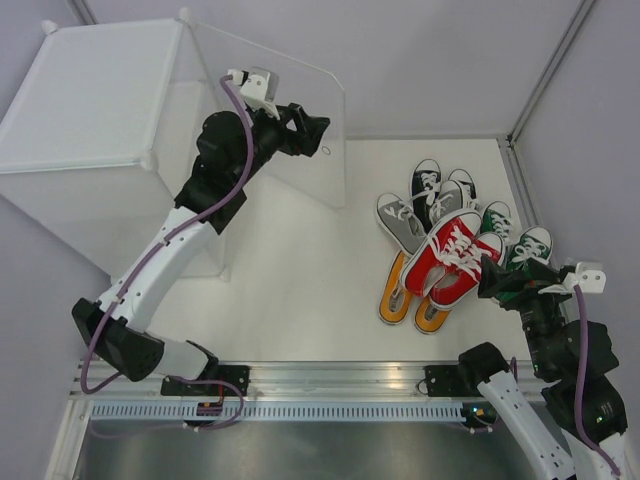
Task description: Place and organize the shoes in the shoe cabinet
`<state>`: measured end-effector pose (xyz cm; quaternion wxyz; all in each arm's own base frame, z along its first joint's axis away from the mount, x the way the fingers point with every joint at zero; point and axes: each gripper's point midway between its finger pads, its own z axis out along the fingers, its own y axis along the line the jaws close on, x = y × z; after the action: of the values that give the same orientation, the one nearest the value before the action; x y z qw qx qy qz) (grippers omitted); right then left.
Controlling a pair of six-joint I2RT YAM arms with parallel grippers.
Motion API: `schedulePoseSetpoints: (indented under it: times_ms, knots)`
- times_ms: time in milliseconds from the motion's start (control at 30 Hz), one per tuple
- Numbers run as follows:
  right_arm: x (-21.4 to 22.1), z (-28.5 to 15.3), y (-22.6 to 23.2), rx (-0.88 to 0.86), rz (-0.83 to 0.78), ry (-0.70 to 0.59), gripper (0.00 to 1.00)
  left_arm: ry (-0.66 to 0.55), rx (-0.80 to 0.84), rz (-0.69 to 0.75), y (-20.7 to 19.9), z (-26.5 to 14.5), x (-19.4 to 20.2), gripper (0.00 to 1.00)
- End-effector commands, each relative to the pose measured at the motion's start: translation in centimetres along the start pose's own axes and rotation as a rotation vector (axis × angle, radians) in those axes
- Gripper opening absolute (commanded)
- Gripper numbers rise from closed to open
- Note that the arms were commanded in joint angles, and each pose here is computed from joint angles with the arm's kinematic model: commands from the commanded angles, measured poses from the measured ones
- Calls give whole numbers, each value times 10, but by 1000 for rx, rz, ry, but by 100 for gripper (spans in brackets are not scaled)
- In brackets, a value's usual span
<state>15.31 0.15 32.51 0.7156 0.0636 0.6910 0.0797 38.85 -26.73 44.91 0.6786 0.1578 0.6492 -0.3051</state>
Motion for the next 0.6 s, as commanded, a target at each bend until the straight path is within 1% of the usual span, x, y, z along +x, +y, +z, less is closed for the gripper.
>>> schedulePoseSetpoints:
  times_ms: [0, 33, 100, 167, 200, 233, 267, 300, 333, 367, 400, 433, 500, 533, 567]
  knots:
    - [-4, 1, 2, -8, 2, -16, 98, -38, -140, 6, 24, -12, -3, 80]
    - [-4, 1, 2, -8, 2, -16, 98, -31, -165, 11, 29, -12, 0, 74]
    - [-4, 1, 2, -10, 3, -17, 98, -13, -210, 20, 40, -4, 10, 73]
    - [-3, 2, 2, -10, 1, -11, 98, -14, -226, 28, 44, 5, 9, 74]
    - [-3, 2, 3, -11, 3, -12, 98, 17, -241, 30, 50, 17, 24, 75]
    - [-2, 3, 3, -10, 1, -11, 98, 0, -244, 30, 50, 24, 16, 77]
    - [-2, 3, 3, -11, 1, -8, 98, -1, -252, 27, 53, 31, 17, 77]
    - [-2, 3, 3, -10, 0, -8, 98, 30, -285, 27, 64, 45, 36, 78]
    - [-1, 4, 3, -9, -2, -4, 98, 3, -296, 24, 64, 53, 25, 79]
    - [-1, 4, 3, -7, -1, -3, 98, 6, -314, 23, 70, 61, 28, 80]
    - [-1, 5, 3, -9, -1, -3, 98, 29, -351, 22, 80, 74, 46, 80]
    - [0, 5, 3, -10, -4, 0, 98, -2, -369, 20, 83, 82, 34, 81]
    - [0, 6, 4, -11, -5, 4, 98, -25, -427, 17, 96, 93, 32, 83]
    - [1, 7, 4, -10, -8, 8, 98, -39, -441, 18, 102, 108, 33, 83]
    - [1, 7, 5, -11, -9, 12, 98, -53, -457, 19, 107, 113, 31, 84]
